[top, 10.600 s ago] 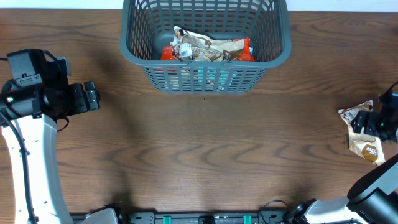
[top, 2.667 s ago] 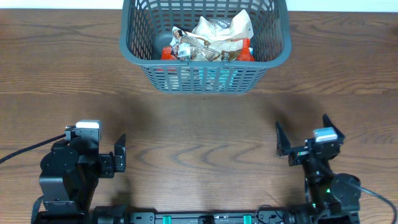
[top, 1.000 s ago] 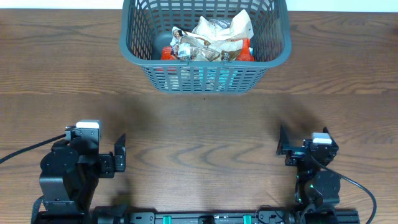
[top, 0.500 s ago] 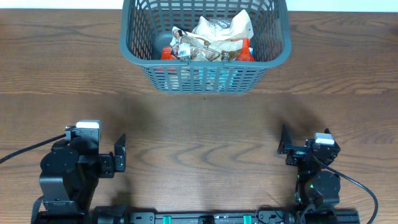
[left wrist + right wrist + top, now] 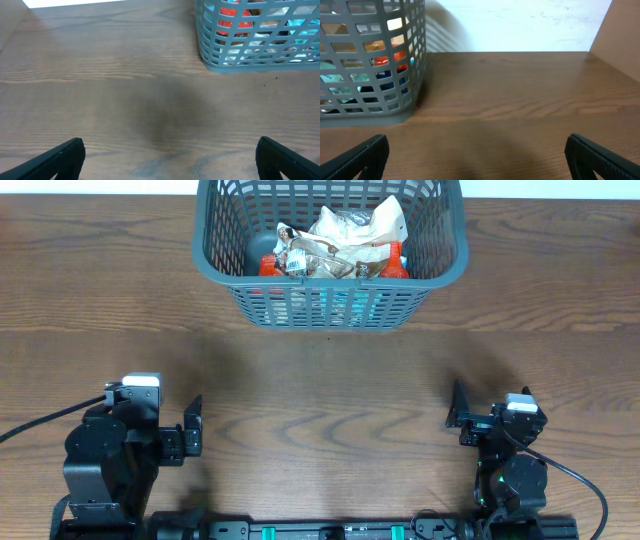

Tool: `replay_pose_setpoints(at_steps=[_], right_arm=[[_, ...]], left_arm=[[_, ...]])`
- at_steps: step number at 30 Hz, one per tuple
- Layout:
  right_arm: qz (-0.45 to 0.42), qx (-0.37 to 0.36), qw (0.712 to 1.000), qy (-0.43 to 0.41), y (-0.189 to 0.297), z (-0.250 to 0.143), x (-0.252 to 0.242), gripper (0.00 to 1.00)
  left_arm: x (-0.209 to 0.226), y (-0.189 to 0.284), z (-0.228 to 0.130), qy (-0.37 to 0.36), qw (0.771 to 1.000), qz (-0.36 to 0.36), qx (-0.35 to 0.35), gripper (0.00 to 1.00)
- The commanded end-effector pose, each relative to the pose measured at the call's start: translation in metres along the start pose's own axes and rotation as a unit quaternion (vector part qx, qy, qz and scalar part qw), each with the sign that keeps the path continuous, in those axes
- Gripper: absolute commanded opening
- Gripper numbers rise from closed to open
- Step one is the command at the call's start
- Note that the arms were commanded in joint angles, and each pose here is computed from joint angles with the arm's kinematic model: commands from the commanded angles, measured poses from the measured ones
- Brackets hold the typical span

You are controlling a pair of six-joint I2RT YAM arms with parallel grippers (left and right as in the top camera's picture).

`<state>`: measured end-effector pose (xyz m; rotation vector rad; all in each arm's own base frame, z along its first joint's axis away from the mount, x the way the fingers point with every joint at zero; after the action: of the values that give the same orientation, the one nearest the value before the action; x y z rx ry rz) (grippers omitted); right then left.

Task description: Pack container

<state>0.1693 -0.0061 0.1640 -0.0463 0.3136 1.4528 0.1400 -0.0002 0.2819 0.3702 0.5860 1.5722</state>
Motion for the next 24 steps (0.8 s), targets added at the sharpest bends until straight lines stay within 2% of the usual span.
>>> replay_pose_setpoints(at_steps=[1, 6, 10, 15, 20, 24], right_arm=[[-0.012, 0.000, 1.000, -0.010, 0.000, -0.001, -0.003, 0.99], [-0.012, 0.000, 1.000, -0.010, 0.000, -0.001, -0.003, 0.99], [-0.012, 0.000, 1.000, -0.010, 0.000, -0.001, -0.003, 0.99], [-0.012, 0.000, 1.000, -0.010, 0.000, -0.001, -0.003, 0.99], [-0.012, 0.000, 1.000, -0.010, 0.000, -0.001, -0.003, 0.99], [-0.012, 0.000, 1.000, -0.010, 0.000, -0.001, -0.003, 0.99]], left_arm=[[0.002, 0.009, -0.006, -0.012, 1.000, 0.005, -0.007, 0.99], [0.004, 0.020, -0.029, -0.008, 0.999, -0.015, -0.043, 0.99], [0.005, 0.010, -0.040, -0.011, 0.992, -0.026, -0.119, 0.99], [0.003, -0.014, -0.034, -0.008, 0.970, -0.043, -0.240, 0.99], [0.001, -0.033, -0.025, -0.006, 0.949, -0.053, -0.311, 0.99], [0.001, -0.046, -0.027, -0.004, 0.938, -0.058, -0.341, 0.99]])
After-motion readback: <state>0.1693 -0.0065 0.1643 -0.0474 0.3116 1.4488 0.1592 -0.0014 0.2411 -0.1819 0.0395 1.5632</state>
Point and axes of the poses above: each gripper's point midway between its finger pads, its own y axis back along the fingers, its own x axis along the line the jaws close on, z = x × y, the point moved 7 cm from there along y, back along the fingers, and after that the axes turned 13 degrees about y, right-handed, at the moved point
